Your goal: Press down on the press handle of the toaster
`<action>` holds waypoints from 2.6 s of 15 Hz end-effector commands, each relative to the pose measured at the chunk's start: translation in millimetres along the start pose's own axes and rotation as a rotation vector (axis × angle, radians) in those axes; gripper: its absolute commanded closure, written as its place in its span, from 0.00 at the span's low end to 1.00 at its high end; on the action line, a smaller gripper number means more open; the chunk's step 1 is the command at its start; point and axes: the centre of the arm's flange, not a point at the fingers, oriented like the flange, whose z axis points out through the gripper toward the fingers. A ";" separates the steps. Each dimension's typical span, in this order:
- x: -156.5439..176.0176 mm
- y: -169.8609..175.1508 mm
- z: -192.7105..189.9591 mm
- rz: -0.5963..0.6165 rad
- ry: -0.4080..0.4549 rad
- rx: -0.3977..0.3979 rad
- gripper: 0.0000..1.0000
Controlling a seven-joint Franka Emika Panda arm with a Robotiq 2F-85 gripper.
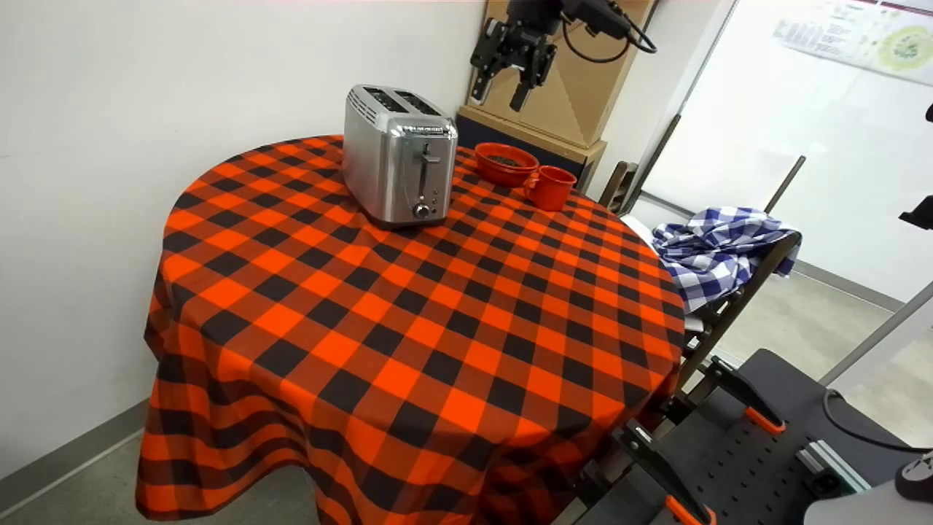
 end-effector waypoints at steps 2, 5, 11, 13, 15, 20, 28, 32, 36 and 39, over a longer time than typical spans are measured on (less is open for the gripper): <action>62.9 -35.9 10.1 -0.055 -0.133 -0.004 0.26; 74.8 -56.9 12.7 -0.093 -0.183 -0.021 0.38; 72.2 -84.8 34.5 -0.151 -0.165 -0.072 0.83; 66.7 -101.4 40.1 -0.186 -0.151 -0.089 0.98; 62.9 -119.6 41.2 -0.224 -0.123 -0.106 1.00; 53.3 -139.3 38.0 -0.251 -0.060 -0.241 1.00; 36.4 -123.2 51.2 -0.219 -0.027 -0.367 1.00; 29.8 -118.9 62.5 -0.198 -0.027 -0.385 1.00; 24.9 -114.9 71.6 -0.175 -0.037 -0.391 1.00; 24.5 -110.8 78.4 -0.161 -0.028 -0.390 1.00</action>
